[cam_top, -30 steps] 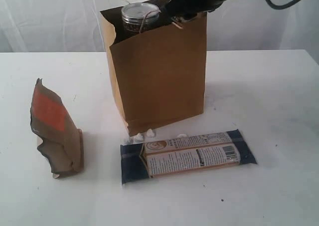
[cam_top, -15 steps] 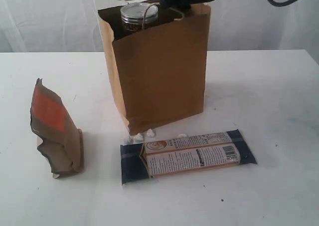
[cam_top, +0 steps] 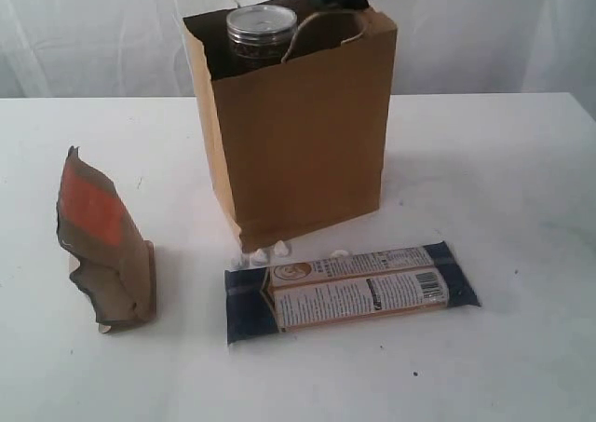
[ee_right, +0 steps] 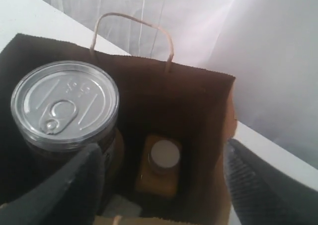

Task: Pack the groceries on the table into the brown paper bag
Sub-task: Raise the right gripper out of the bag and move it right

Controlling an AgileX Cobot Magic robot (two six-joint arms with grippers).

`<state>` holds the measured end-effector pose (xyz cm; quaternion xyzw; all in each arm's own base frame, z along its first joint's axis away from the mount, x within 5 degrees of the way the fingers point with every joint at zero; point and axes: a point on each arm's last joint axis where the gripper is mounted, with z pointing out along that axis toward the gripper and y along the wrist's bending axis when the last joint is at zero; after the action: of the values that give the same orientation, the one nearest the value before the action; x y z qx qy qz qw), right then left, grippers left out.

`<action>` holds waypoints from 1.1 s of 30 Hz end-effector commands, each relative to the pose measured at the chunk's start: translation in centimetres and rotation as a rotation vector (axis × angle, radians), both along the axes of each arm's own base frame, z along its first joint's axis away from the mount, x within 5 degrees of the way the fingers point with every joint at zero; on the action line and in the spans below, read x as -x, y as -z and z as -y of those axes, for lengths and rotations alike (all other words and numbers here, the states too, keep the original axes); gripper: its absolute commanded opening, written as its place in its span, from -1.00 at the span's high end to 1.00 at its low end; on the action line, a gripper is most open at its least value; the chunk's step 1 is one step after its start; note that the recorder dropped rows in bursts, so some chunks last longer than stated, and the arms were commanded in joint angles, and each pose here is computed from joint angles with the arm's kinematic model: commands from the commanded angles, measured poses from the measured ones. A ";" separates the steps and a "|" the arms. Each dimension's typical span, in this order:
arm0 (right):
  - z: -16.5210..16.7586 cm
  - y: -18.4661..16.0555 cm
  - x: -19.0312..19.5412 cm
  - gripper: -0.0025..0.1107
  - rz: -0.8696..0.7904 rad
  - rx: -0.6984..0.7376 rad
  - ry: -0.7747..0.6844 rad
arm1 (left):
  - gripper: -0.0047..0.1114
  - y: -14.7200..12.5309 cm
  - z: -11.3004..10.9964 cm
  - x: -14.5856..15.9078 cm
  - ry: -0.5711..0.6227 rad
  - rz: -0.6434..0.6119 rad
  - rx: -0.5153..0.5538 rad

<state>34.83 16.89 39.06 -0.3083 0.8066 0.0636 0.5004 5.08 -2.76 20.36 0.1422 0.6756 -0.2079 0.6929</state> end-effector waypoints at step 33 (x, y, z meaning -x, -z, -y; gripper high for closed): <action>13.2 -2.3 19.9 -0.17 0.020 0.128 0.337 | 0.92 0.0 0.0 0.0 0.001 0.019 -0.006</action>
<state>16.29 4.57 42.44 -0.2112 0.8309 -0.0687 0.5101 5.08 -2.76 20.36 0.1422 0.6756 -0.2079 0.6929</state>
